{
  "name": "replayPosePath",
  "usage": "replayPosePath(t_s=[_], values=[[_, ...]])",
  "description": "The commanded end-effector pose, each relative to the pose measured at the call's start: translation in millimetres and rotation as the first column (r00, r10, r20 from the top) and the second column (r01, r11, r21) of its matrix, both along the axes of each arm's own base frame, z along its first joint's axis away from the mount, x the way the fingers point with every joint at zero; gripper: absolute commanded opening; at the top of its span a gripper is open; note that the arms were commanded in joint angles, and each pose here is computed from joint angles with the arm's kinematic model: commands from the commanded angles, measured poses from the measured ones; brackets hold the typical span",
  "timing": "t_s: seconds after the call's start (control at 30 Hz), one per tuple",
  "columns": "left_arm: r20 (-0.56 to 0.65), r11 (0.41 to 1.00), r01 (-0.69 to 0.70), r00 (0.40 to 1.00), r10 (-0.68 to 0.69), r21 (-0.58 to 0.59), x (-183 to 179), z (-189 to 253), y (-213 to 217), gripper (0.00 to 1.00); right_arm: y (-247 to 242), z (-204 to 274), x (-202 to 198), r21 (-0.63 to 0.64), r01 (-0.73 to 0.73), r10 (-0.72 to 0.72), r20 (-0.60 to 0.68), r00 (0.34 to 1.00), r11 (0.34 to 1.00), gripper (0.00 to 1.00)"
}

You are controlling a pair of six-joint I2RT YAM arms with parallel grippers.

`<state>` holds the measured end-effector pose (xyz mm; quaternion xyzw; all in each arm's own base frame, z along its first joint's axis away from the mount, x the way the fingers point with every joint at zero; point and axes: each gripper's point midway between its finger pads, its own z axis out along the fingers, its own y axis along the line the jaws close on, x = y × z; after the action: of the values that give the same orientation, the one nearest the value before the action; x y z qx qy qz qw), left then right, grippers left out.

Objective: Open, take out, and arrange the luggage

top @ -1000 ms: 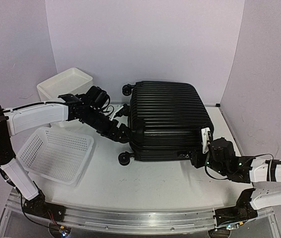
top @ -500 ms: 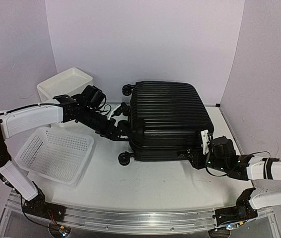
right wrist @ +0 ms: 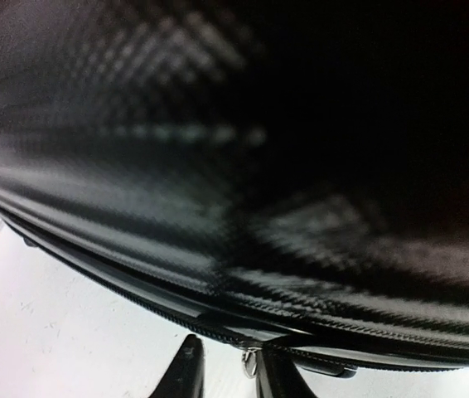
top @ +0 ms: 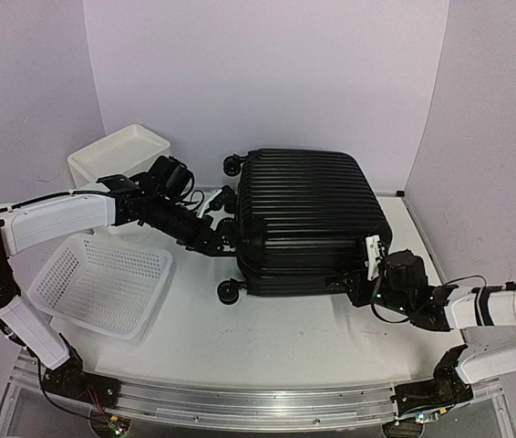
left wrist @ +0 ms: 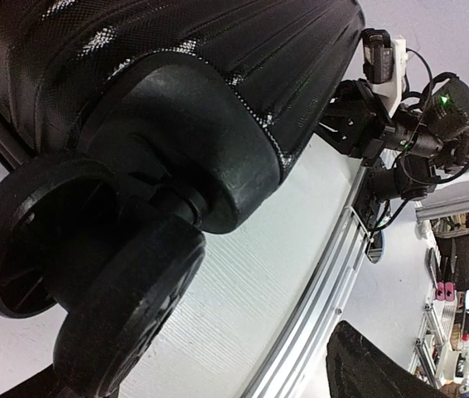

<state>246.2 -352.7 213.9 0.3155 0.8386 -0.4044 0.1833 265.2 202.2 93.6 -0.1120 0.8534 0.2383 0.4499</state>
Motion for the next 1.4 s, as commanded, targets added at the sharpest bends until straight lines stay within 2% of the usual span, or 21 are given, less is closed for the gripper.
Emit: replayPosePath(t_s=[0.0, 0.23, 0.37, 0.4, 0.67, 0.73, 0.83, 1.07, 1.23, 1.37], values=[[0.067, 0.994, 0.037, 0.997, -0.031, -0.102, -7.7, 34.2, -4.7, 0.85, -0.5, 12.9, 12.7, 0.063, 0.06, -0.063, 0.046, 0.997, 0.996, 0.17], [0.056, 0.997, -0.014, 0.998, 0.018, -0.073, -2.6, 25.3, -0.2, 0.85, -10.0, 12.4, 15.3, 0.032, 0.12, -0.122, 0.076, 0.99, 0.992, 0.14], [0.07, 0.997, -0.064, 0.995, 0.068, -0.052, 3.8, 22.8, 4.5, 0.87, -6.7, 15.4, 15.5, -0.015, 0.109, -0.107, 0.088, 0.99, 0.994, 0.04], [0.08, 0.996, -0.081, 0.993, 0.084, -0.047, 5.7, 23.3, 6.6, 0.89, -5.9, 15.7, 14.9, -0.031, 0.106, -0.103, 0.086, 0.991, 0.994, 0.0], [0.233, 0.969, -0.246, 0.94, 0.248, -0.036, 21.5, 35.2, 33.0, 0.96, -5.2, 13.5, 13.2, -0.113, 0.104, -0.098, 0.061, 0.993, 0.988, 0.0], [0.251, 0.974, -0.224, 0.941, 0.226, -0.039, 21.1, 37.3, 30.5, 0.97, -2.6, 12.4, 12.6, -0.13, 0.09, -0.085, 0.042, 0.996, 0.987, 0.0], [0.307, 0.996, -0.09, 0.947, 0.094, -0.026, 14.6, 37.3, 17.5, 0.97, 1.0, 11.4, 11.7, -0.146, 0.069, -0.067, 0.02, 0.998, 0.987, 0.0], [0.555, 0.994, 0.094, 0.825, -0.106, 0.05, 24.5, 44.2, 4.5, 0.99, 4.5, 16.0, 10.9, -0.157, 0.05, -0.05, 0.004, 0.999, 0.986, 0.0], [0.537, 0.981, 0.196, 0.826, -0.172, 0.013, 29.2, 37.2, -24.1, 0.96, 7.3, 13.0, 13.5, -0.193, 0.038, -0.044, -0.025, 0.999, 0.98, 0.0], [0.535, 0.988, 0.146, 0.83, -0.155, 0.059, 45.8, 17.8, -26.7, 0.89, 7.4, 15.7, 14.5, -0.203, 0.042, -0.049, -0.029, 0.998, 0.978, 0.0]])
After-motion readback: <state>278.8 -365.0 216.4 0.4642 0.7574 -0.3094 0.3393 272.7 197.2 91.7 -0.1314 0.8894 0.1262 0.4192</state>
